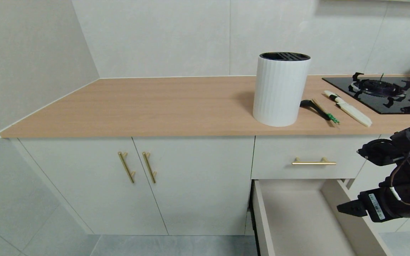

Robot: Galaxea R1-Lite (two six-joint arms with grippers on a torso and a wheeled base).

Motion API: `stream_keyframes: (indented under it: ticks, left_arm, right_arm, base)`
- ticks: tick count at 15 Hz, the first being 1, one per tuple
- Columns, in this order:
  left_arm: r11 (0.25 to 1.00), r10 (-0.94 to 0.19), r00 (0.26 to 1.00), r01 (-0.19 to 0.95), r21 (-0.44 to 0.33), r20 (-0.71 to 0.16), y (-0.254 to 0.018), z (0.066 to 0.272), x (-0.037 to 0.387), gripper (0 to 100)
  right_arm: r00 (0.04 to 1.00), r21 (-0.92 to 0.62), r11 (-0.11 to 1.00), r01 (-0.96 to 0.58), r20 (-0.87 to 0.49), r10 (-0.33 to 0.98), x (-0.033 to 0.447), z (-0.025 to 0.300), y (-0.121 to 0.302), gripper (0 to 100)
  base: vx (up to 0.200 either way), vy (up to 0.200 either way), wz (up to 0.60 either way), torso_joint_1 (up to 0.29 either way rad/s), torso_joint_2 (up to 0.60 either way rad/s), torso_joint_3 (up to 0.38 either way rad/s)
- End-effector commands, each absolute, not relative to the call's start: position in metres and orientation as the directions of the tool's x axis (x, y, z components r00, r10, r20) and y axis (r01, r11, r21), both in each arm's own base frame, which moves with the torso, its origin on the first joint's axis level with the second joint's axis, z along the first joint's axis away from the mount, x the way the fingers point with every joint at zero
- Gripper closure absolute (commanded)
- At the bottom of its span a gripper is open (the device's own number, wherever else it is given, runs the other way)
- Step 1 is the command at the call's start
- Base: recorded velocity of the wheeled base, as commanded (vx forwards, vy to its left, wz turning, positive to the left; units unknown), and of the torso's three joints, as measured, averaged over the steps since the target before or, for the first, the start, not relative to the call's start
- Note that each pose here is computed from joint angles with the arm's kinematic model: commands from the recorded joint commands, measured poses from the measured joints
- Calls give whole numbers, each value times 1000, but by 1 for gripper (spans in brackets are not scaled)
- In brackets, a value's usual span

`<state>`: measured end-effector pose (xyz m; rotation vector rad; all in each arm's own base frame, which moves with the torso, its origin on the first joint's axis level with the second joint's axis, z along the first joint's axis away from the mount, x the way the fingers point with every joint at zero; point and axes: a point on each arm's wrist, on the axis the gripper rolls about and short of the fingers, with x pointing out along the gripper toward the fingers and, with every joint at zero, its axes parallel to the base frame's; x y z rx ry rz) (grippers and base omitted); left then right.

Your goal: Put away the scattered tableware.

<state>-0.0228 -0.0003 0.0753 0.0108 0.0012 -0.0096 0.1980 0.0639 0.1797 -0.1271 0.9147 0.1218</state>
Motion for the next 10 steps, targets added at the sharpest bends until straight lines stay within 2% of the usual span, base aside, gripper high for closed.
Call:
stream_keyframes:
  ticks: [1,5,10]
  left_arm:
    - [1000,-9,1000,9,11,-2,0,75,-23,0]
    - [1000,-9,1000,9,11,-2,0,75,-23,0]
    - [1000,-9,1000,9,11,-2,0,75,-23,0]
  right_arm:
    - [620,-55,986,-158,-783,56,198,182,64,0]
    - [785,-20,990,-142,-611,100,208,206,66,0]
    - [847,-34,999,-23,-532,2,274,248,66,0]
  base:
    - [0,0,0,217,-471,-266]
    - [0,0,0,72,-149,-80]
    - [0,0,0,0,0,0]
